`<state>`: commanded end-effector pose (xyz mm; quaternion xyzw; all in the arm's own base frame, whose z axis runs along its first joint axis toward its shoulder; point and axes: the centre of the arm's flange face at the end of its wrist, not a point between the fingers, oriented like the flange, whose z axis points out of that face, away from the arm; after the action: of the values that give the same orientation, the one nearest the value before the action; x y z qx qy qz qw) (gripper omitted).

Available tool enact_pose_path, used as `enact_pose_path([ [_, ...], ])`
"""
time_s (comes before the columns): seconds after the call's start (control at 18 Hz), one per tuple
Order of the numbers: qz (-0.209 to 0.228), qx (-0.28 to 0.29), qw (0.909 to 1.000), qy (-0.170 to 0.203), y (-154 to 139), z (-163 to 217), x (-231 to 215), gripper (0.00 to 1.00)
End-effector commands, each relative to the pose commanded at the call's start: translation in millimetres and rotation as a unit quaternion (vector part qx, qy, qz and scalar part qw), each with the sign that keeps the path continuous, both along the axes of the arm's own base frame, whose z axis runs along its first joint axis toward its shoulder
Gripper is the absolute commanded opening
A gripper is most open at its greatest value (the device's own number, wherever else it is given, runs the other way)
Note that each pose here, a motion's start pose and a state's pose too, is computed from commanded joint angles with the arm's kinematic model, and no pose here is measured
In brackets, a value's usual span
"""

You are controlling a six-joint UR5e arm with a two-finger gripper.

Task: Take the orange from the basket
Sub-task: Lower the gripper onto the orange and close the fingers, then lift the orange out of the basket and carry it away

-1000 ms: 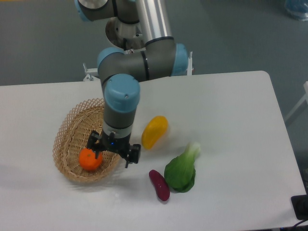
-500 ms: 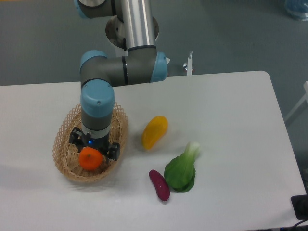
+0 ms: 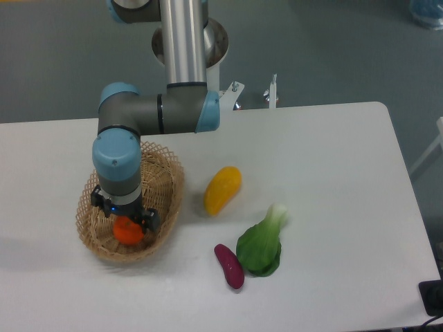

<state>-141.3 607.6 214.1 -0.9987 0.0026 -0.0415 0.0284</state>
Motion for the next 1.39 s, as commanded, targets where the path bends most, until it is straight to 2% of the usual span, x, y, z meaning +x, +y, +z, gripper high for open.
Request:
enact_pose_path([
  [0.17, 0.023, -0.003, 0.9997, 0.0, 3, -5, 1, 1.0],
  [0.22, 0.036, -0.004, 0.9994, 0.0, 6, -6, 0, 0.9],
  [0.33, 0.047, -0.009, 0.9988, 0.013, 10, -5, -3, 0.55],
  [0.39, 0.045, -0.009, 0.9989, 0.014, 10, -4, 0, 0.44],
  [0.44, 0.044, -0.008, 0.9989, 0.014, 10, -3, 1, 0.37],
  [0.56, 0.044, -0.002, 0.9988, 0.02, 16, 4, -3, 0.32],
  [0.78, 0.04, 0.012, 0.9989, 0.022, 15, 26, -10, 0.32],
  [1.0, 0.062, 0.01, 0.9979, 0.017, 0, 44, -35, 0.32],
  [1.17, 0.067, 0.037, 0.9971, 0.002, -11, 70, -60, 0.32],
  [1.39, 0.076, 0.052, 0.9956, 0.016, -29, 87, -99, 0.33],
])
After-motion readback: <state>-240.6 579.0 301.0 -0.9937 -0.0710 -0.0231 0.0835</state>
